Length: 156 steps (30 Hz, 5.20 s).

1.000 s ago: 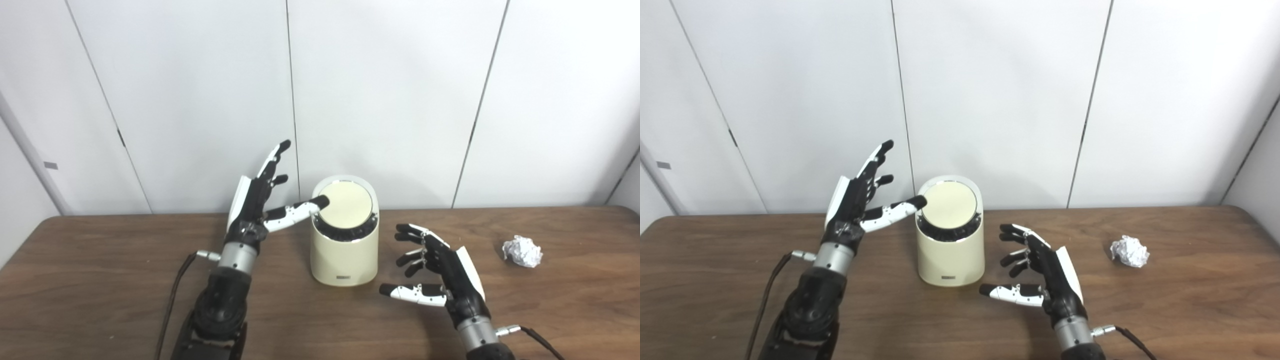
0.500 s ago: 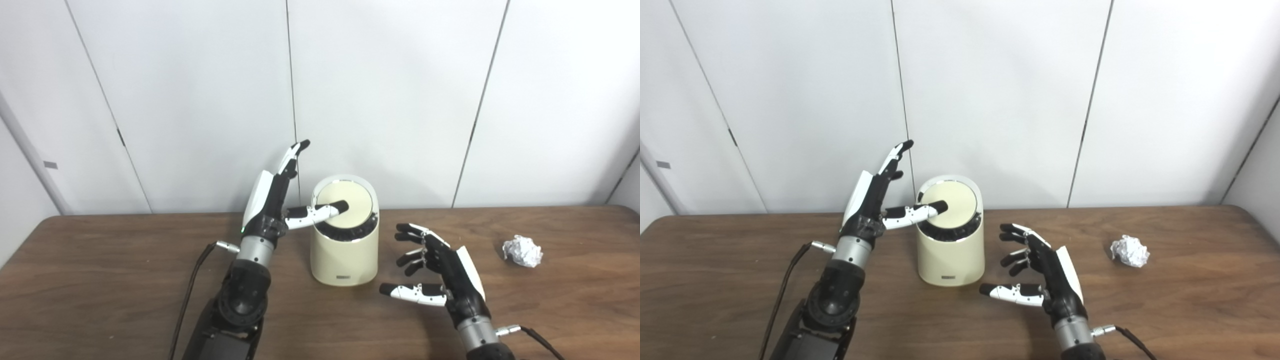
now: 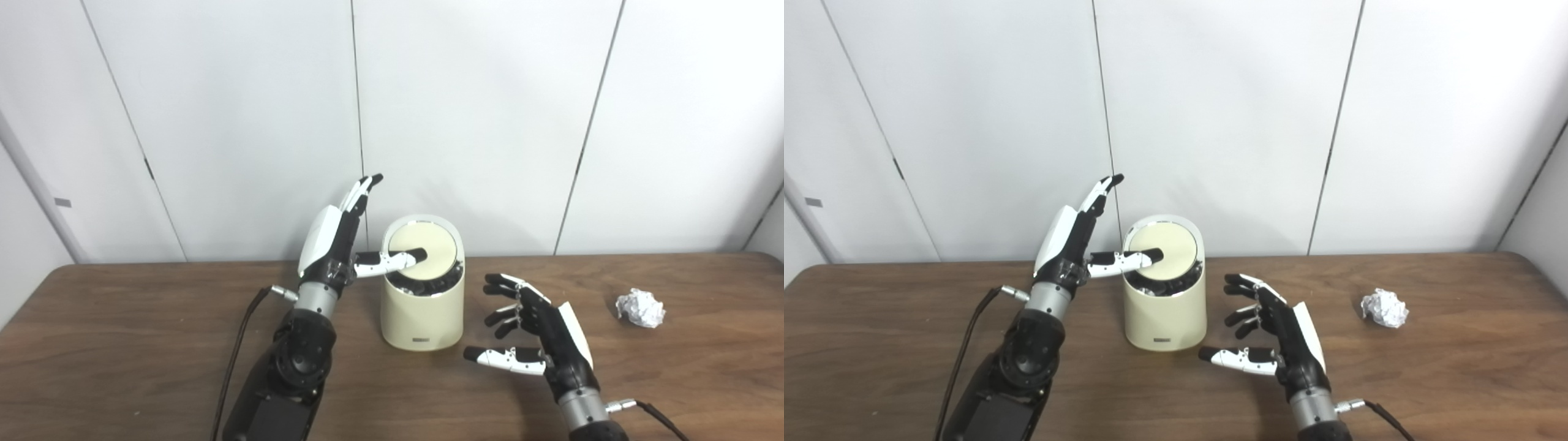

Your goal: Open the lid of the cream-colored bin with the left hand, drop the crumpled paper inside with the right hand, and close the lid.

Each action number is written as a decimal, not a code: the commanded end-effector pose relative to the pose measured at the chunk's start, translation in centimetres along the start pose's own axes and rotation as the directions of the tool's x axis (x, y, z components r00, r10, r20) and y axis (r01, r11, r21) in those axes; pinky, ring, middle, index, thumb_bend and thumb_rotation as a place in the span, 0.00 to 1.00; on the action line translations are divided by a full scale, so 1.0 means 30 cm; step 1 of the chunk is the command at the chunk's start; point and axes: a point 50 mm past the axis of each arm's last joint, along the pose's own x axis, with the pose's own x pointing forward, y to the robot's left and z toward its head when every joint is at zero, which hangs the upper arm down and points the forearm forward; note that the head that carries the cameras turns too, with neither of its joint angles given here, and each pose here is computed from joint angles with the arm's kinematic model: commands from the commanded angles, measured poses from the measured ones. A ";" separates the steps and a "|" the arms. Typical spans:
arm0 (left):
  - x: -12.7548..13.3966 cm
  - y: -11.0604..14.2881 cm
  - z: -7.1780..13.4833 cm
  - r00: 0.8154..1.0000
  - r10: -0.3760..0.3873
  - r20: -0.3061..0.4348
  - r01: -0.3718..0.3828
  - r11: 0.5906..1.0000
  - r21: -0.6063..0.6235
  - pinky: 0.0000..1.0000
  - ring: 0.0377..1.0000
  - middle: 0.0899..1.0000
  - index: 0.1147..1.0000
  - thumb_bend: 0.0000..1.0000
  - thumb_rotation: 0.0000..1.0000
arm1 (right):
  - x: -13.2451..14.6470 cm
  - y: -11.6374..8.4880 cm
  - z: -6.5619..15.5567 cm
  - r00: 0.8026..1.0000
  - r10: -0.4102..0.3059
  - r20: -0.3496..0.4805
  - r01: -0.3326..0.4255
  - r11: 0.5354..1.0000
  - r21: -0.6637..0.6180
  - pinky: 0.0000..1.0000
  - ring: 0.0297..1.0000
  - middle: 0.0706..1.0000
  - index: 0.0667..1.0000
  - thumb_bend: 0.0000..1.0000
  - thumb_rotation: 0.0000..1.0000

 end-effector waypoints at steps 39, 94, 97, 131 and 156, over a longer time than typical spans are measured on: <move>0.092 0.003 0.107 0.999 -0.034 0.028 0.021 0.932 0.361 0.90 0.98 1.00 1.00 0.94 0.15 | 0.025 0.002 0.102 0.995 -0.039 0.092 0.038 0.999 0.010 0.41 0.52 0.72 0.73 0.74 0.00; -0.024 0.085 0.107 0.986 0.149 0.074 -0.137 0.980 -0.146 0.88 0.99 1.00 1.00 0.83 0.28 | 0.024 -0.018 0.094 0.996 -0.041 0.078 0.040 0.999 0.006 0.42 0.52 0.72 0.73 0.74 0.00; -0.066 0.081 0.071 0.992 0.125 0.030 -0.115 0.968 -0.224 0.87 0.99 1.00 1.00 0.84 0.31 | 0.023 -0.020 0.095 0.997 -0.039 0.074 0.039 0.999 0.006 0.42 0.52 0.72 0.73 0.74 0.00; -0.412 0.029 -0.191 0.992 0.029 -0.123 -0.077 0.913 -0.400 0.90 0.93 0.94 0.99 0.89 0.37 | -0.005 -0.068 0.087 0.997 -0.033 0.076 0.036 0.999 -0.036 0.44 0.51 0.72 0.74 0.72 0.04; -0.416 0.073 -0.249 0.990 0.031 -0.137 -0.083 0.918 -0.388 0.80 0.84 0.85 0.90 0.83 0.27 | 0.219 -0.561 0.253 0.980 0.135 -0.148 -0.200 0.687 -0.699 0.54 0.68 0.78 0.75 0.83 0.13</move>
